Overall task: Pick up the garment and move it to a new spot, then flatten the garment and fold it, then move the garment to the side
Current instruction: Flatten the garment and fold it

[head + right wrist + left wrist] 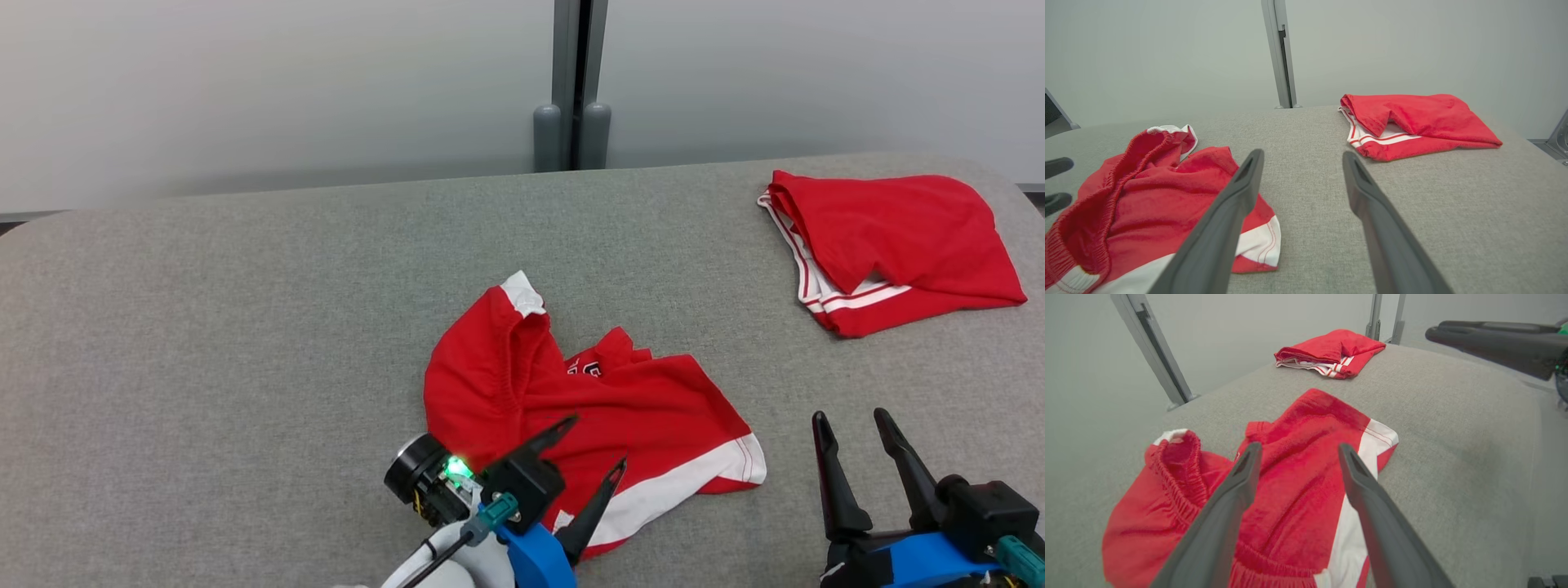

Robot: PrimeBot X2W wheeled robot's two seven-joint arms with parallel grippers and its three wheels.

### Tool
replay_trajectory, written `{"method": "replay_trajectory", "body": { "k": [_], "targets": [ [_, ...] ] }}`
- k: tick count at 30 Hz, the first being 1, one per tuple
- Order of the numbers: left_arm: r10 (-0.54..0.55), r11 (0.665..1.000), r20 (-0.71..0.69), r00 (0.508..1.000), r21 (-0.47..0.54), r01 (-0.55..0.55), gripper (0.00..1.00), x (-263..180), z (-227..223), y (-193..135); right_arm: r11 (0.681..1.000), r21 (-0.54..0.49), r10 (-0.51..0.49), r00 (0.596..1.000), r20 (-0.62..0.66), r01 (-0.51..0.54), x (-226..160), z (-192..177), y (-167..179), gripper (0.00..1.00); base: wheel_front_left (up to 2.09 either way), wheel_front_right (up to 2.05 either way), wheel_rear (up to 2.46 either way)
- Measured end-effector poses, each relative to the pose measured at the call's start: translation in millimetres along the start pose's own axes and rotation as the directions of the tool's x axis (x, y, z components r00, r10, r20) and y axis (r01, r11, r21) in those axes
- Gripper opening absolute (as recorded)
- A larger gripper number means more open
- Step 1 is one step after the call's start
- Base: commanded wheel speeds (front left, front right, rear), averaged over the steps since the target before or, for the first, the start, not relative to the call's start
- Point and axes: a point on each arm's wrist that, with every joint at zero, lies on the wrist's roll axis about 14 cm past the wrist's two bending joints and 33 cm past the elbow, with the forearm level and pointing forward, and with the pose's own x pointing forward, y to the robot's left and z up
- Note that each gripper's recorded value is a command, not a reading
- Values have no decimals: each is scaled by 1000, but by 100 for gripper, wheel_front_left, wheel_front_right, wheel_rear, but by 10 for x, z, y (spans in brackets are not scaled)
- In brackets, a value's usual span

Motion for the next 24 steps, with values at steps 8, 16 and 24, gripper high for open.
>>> {"method": "replay_trajectory", "body": {
  "k": [8, 16, 24],
  "targets": [
    [-101, 994, -222, 970, 22, 109, 100, -90, -623, -156, 1000, 1, -15, 1000, -22, 15, 23, -81, -46, 100, 0, 0, 0],
    [-83, 993, -331, 940, 52, 106, 100, -208, -892, 18, 1000, 1, -23, 999, -24, 23, 46, -91, -74, 100, 0, 0, 0],
    [-84, 991, -425, 902, 56, 119, 100, -410, -1103, 37, 1000, 3, -26, 999, -30, 26, 60, -120, -87, 100, 0, 0, 0]
  ]
}}
